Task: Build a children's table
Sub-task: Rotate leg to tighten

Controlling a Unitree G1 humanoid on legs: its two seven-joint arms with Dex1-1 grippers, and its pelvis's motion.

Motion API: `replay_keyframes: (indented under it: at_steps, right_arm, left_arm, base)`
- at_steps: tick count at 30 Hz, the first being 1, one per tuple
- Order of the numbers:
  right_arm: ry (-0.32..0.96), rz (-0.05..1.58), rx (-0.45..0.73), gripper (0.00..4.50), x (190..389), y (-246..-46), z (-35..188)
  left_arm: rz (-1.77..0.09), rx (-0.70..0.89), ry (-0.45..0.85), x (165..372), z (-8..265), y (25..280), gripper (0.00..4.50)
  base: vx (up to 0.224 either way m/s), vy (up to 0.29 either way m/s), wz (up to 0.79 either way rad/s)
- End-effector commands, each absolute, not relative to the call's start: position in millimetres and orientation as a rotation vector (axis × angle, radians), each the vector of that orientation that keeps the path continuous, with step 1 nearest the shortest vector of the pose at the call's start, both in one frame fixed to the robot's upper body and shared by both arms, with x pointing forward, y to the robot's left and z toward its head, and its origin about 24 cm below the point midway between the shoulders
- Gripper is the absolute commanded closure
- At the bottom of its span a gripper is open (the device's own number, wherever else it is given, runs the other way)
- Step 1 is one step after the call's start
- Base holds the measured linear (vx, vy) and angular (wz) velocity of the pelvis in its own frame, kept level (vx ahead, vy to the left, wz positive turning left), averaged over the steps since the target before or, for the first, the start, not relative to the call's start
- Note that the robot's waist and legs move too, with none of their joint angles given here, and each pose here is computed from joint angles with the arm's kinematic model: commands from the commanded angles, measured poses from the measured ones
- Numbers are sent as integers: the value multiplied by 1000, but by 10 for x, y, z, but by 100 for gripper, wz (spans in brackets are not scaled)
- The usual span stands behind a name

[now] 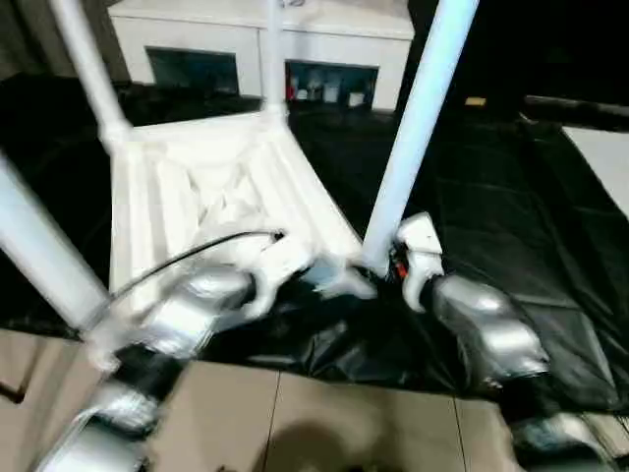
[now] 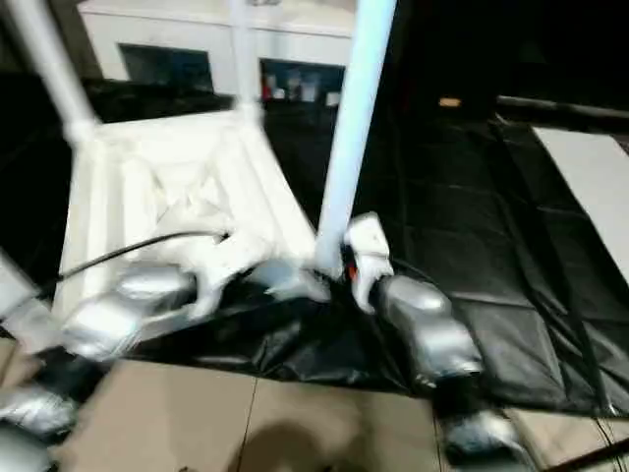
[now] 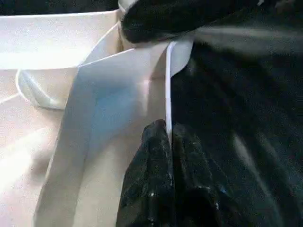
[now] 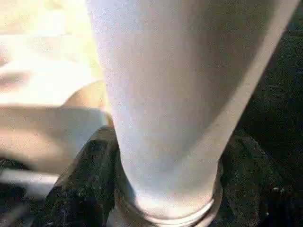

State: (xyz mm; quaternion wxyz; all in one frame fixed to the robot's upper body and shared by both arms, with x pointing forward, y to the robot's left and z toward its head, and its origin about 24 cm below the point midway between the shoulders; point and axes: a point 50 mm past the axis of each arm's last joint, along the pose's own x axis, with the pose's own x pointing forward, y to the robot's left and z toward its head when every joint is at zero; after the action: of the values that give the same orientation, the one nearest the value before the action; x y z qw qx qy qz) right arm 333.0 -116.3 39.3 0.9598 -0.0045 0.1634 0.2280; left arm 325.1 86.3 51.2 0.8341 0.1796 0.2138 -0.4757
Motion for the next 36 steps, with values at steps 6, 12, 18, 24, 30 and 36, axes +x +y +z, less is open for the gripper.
replay_keyframes:
  at_steps: [6, 12, 18, 24, 30, 36]
  right_arm:
    - [434, 323, -96, 180, 3446, -687, 243]
    - [367, 353, -15, 110, 3494, -610, 366]
    - [252, 365, -78, 60, 3539, -849, 537]
    - [287, 666, -164, 19, 3315, -1128, 605]
    - [261, 958, -270, 19, 3019, -1400, 643]
    - [291, 989, -333, 19, 2991, -1406, 619]
  left_arm:
    - [-708, 361, 404, 3536, 585, 571, 450]
    - [-704, 396, 389, 3562, 623, 617, 450]
    - [-756, 440, 380, 3518, 608, 757, 450]
    - [-814, 474, 418, 3412, 580, 1030, 450]
    - [-1195, 474, 387, 3088, 572, 1231, 450]
    - [-1263, 467, 424, 3016, 560, 1286, 450]
  base:
    - [0, 0, 0]
    - [0, 0, 0]
    - [0, 0, 0]
    - [0, 0, 0]
    - [0, 0, 0]
    - [0, 0, 0]
